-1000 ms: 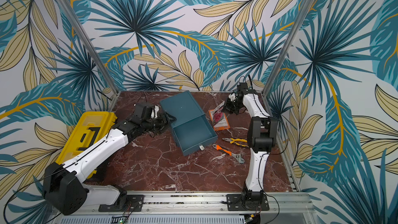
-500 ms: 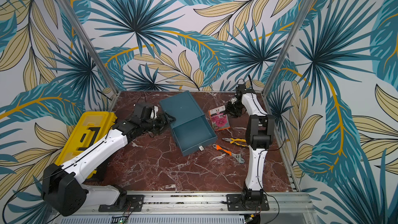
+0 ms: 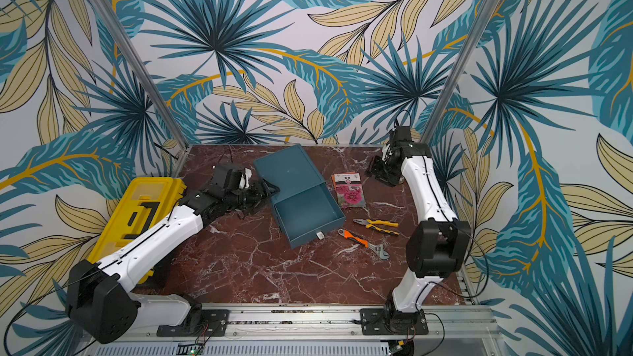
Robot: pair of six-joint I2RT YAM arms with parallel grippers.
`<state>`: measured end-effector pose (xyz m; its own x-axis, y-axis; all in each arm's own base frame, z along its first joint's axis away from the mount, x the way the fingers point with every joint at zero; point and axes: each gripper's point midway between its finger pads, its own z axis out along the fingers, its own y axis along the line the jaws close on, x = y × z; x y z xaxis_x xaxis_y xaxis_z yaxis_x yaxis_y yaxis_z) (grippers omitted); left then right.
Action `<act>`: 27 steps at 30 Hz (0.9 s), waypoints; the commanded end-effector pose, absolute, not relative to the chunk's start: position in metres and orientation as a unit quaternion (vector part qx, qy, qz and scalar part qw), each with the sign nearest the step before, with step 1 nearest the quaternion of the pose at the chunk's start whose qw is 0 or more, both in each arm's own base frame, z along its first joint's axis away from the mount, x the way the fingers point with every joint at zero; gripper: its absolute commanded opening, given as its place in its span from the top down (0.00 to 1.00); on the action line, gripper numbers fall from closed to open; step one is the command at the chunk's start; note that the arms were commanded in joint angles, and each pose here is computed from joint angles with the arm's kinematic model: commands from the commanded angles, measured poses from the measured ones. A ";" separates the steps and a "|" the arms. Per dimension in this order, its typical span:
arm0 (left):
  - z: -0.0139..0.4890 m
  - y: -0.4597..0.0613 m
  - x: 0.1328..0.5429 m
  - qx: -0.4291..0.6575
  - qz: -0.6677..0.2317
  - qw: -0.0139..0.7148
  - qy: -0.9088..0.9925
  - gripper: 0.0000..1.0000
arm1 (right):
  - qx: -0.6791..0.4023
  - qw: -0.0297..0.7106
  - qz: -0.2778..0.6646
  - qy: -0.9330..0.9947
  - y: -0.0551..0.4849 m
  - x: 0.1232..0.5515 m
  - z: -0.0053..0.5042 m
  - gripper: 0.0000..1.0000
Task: Take the seed bags out of the drawer
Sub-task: Place the seed packet at the center of the board, then close the drawer in the storage box.
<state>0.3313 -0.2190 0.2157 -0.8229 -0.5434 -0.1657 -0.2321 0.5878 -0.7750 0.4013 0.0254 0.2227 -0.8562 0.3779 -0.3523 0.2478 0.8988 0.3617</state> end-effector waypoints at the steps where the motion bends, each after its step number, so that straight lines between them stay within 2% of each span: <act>1: 0.189 -0.207 0.319 -0.234 -0.347 0.168 0.892 0.31 | 0.172 0.219 0.183 0.943 0.038 0.369 0.237 0.41; 9: 0.189 -0.206 0.317 -0.234 -0.348 0.169 0.892 0.32 | 0.131 0.280 0.279 0.909 0.080 0.282 0.282 0.49; 17: 0.192 -0.206 0.319 -0.237 -0.350 0.172 0.890 0.31 | 0.043 0.266 0.371 0.889 0.131 0.216 0.277 0.47; 23: 0.192 -0.205 0.319 -0.242 -0.349 0.172 0.889 0.32 | 0.024 0.241 0.396 0.886 0.150 0.198 0.251 0.70; 27: 0.193 -0.204 0.317 -0.242 -0.348 0.173 0.889 0.32 | 0.033 0.223 0.401 0.888 0.156 0.198 0.230 0.76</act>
